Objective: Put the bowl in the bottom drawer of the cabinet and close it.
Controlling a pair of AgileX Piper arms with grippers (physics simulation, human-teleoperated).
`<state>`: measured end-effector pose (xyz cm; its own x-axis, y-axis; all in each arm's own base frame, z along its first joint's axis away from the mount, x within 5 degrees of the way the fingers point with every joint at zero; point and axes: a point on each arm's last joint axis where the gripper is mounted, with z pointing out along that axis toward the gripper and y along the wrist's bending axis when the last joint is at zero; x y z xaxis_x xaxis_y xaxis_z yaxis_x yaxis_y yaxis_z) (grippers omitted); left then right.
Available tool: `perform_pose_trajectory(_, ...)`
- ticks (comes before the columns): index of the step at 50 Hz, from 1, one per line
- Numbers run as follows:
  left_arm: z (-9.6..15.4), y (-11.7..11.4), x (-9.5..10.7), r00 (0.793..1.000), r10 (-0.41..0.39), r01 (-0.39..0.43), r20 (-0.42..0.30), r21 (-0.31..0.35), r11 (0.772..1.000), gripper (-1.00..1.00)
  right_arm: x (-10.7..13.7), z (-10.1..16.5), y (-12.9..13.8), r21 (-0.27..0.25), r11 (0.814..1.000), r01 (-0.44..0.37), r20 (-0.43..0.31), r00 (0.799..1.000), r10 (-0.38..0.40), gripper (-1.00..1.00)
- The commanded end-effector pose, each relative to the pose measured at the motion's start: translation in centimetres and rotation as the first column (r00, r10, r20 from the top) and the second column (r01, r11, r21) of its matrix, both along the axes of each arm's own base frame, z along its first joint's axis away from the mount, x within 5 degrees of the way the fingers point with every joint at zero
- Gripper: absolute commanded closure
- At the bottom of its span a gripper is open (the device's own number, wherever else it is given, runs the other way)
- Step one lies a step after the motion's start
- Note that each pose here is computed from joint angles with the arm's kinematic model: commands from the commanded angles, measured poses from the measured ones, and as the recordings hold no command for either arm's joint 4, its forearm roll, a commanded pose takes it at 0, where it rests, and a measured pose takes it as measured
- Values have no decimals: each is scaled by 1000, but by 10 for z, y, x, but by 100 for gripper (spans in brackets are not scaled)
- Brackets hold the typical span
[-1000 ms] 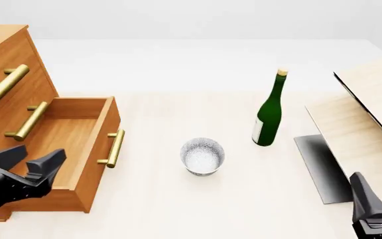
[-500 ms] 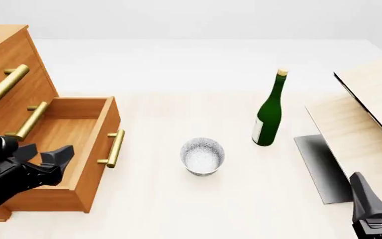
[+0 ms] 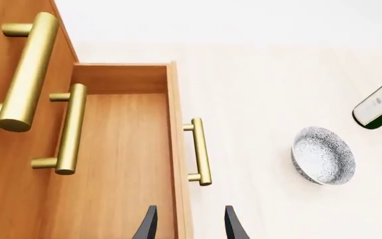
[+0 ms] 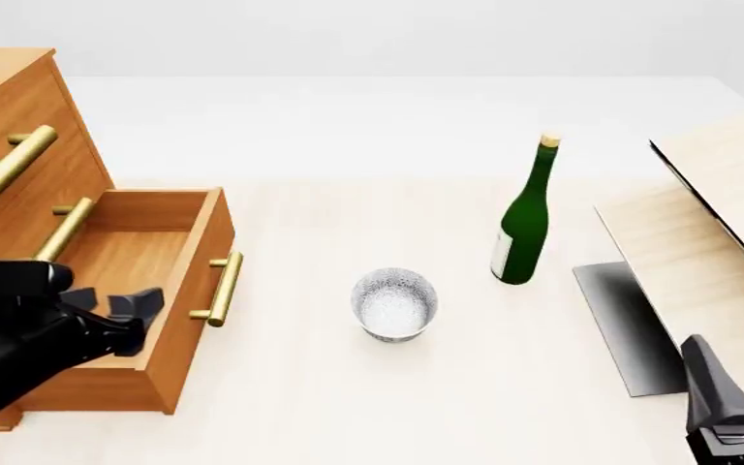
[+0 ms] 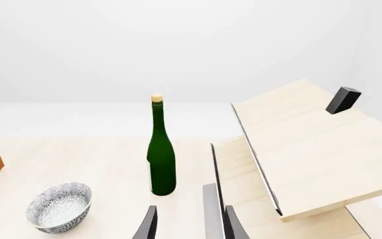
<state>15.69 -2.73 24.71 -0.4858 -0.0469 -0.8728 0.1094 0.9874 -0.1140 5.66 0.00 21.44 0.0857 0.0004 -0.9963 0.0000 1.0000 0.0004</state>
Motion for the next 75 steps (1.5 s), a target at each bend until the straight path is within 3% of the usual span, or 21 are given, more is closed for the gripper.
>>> perform_pose_trajectory(1, -8, -2, 4, 1000, -5, 5, -28, -1, 1000, -100, 0, 0, 0, 0, 1000, 0, 0, 1000, 0, -100)
perform_pose_trajectory(75, -53, -17, 18, 987, -53, 53, -153, -6, 999, -100, 0, 0, 0, 0, 1000, 0, 0, 1000, 0, -100)
